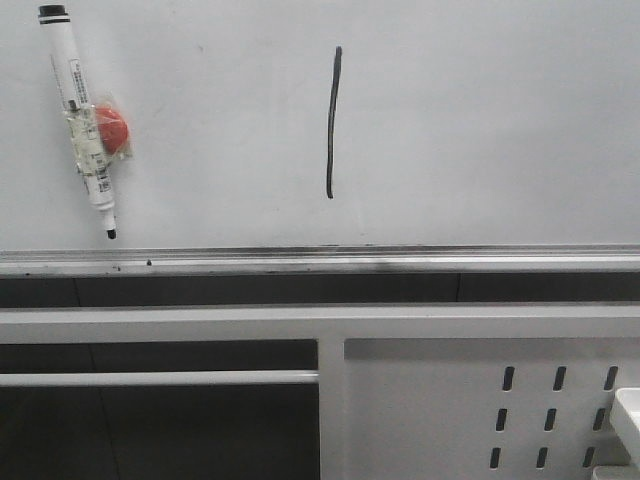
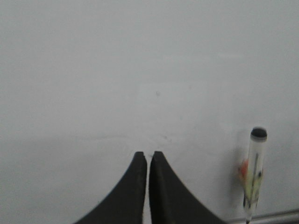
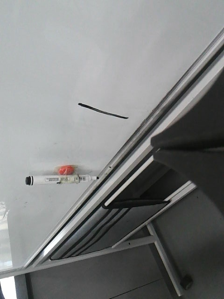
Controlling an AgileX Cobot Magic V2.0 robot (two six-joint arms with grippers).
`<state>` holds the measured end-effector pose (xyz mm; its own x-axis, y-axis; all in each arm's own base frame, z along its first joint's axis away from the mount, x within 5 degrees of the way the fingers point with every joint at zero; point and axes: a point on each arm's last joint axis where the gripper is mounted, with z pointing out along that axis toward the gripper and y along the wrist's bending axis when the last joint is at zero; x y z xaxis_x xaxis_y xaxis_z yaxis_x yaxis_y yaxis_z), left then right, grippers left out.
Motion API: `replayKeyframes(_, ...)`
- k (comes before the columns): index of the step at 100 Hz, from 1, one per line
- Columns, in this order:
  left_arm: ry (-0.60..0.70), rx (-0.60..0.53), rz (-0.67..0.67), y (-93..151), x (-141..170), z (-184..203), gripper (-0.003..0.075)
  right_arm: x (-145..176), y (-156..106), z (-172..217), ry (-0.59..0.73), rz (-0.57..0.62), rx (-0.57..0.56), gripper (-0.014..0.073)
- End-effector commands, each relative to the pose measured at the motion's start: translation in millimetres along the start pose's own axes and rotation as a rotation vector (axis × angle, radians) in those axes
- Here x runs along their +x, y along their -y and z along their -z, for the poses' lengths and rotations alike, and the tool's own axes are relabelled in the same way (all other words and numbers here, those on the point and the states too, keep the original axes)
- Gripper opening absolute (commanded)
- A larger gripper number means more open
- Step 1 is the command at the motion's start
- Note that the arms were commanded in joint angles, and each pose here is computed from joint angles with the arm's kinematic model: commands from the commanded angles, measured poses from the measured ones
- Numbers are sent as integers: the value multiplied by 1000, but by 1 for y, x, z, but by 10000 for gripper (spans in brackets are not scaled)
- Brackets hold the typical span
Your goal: Write number 1 on whiteboard
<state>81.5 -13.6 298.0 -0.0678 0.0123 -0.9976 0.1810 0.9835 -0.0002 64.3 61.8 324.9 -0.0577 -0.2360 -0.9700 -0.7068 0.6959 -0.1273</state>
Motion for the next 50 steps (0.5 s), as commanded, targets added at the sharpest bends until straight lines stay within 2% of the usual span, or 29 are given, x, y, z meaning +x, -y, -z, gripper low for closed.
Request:
replayKeyframes(1, 8, 50, -72, 5, -6, -1, -20, -14, 4, 3, 79, -12, 36, -69)
replayKeyframes(24, 38, 65, -93, 6, -6, -1, -20, -14, 4, 3, 79, -12, 36, -69)
replayKeyframes(38, 145, 126, -90, 12, -1, 3, -20, -14, 4, 3, 79, -12, 36, -69)
replayKeyframes(50, 227, 86, -51, 8, 10, 11, -20, -14, 4, 3, 79, -12, 36, -69)
